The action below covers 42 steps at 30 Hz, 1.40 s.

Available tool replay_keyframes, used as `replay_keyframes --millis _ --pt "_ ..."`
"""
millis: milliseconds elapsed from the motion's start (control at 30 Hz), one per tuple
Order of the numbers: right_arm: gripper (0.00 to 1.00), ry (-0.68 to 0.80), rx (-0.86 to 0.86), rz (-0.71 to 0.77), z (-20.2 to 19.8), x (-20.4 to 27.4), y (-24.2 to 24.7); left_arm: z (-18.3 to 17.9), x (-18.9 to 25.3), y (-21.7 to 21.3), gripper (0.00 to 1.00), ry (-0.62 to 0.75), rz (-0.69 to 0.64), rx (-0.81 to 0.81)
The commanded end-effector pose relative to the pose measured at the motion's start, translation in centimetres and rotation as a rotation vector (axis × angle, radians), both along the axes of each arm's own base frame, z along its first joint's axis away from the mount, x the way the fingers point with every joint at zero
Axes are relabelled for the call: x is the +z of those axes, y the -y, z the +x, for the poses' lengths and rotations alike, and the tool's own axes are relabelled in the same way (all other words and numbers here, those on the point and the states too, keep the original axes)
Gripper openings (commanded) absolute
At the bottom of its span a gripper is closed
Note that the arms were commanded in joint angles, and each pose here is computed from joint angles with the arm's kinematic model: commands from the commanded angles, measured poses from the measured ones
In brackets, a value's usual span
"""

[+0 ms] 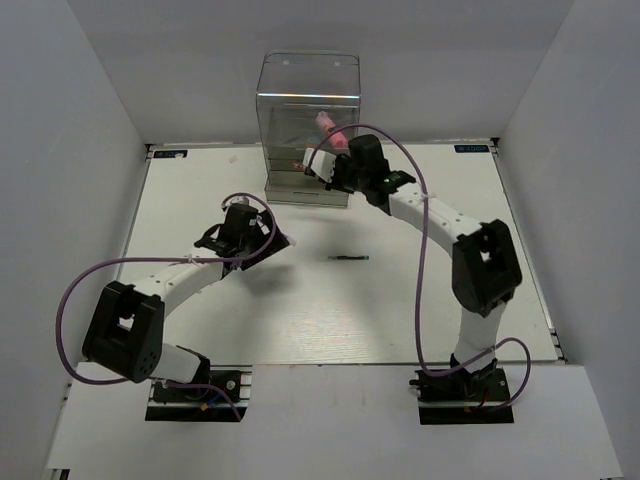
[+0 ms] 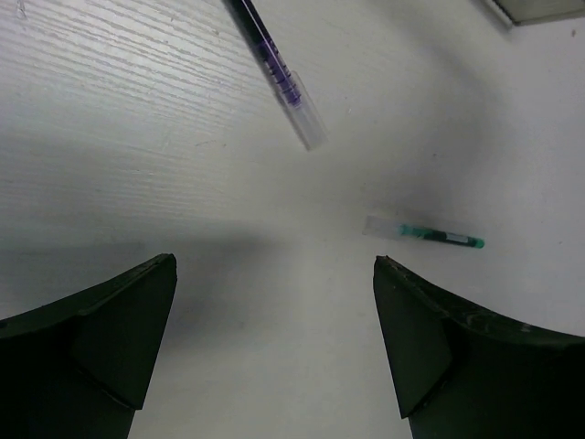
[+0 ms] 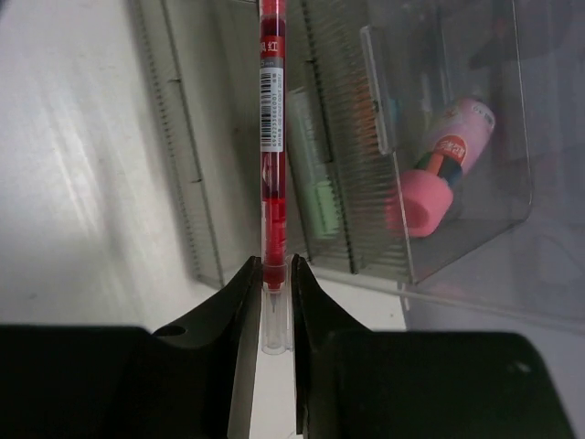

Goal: Sort the stationery into containers
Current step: Place the pen in the drawer.

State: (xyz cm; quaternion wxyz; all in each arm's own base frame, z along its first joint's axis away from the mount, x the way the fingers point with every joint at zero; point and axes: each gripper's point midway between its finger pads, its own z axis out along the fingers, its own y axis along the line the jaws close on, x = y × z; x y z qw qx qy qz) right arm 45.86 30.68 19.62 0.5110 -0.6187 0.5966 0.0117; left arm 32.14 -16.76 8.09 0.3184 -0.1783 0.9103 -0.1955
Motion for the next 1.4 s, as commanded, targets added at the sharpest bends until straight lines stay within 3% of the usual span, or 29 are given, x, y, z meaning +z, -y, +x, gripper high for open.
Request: replay_keyframes --millis 0,167,500,533,567,667,800,967,1000,1033,1067,1133,1167,1200,1267,1367 --pt "0.00 0.115 -0.060 -0.014 4.1 1.5 -1.0 1.6 1.2 0.8 0.98 0.009 -0.127 0.128" --pt "0.00 0.163 -0.039 -0.079 6.4 -0.5 -2.0 3.2 0.9 1.9 0.97 -0.025 -0.196 0.192" --pt "0.00 0.151 -0.016 -0.133 8.0 -4.5 -3.2 5.5 0.5 2.5 0.95 -0.041 -0.215 0.261" --pt "0.04 0.148 -0.013 -0.143 8.0 -5.1 -3.3 5.5 -0.3 2.5 0.95 -0.061 -0.213 0.273" --pt "0.18 0.146 -0.017 -0.151 8.1 -5.5 -3.3 5.9 0.0 2.7 0.95 -0.058 -0.224 0.280" --pt "0.37 0.138 -0.026 -0.165 8.1 -6.3 -3.2 6.5 -0.8 2.8 0.94 -0.088 -0.212 0.306" --pt "0.42 0.107 -0.032 -0.148 7.3 -6.2 -2.4 7.3 -1.5 2.7 0.94 -0.116 -0.181 0.336" --pt "0.42 0.039 -0.055 -0.037 4.6 -3.9 -1.5 8.0 -2.6 1.9 0.94 -0.147 -0.109 0.378" --pt "0.42 -0.024 -0.070 -0.033 2.8 -5.3 -0.2 8.0 -2.8 1.9 0.94 -0.161 -0.106 0.386" --pt "0.42 0.016 -0.042 0.036 2.1 -2.6 -0.7 8.1 -2.9 1.8 0.94 -0.169 -0.090 0.394" --pt "0.42 -0.084 -0.053 0.019 -0.3 -6.6 0.4 8.1 -3.4 1.5 0.94 -0.196 -0.062 0.413" --pt "0.42 -0.046 -0.038 0.085 -2.1 -3.4 1.0 8.2 -3.8 1.4 0.93 -0.219 -0.037 0.421" --pt "0.43 -0.141 -0.043 0.074 -4.6 -6.8 2.0 8.4 -3.5 1.2 0.93 -0.230 -0.016 0.429" --pt "0.43 -0.104 -0.040 0.116 -5.4 -4.4 2.4 8.6 -4.3 0.8 0.93 -0.245 0.020 0.445" --pt "0.43 -0.173 -0.049 0.111 -7.9 -7.0 3.7 9.4 -3.8 0.6 0.92 -0.245 0.050 0.461" --pt "0.43 -0.150 -0.054 0.159 -10.2 -5.7 5.0 9.3 -4.7 0.0 0.88 -0.301 0.124 0.479"
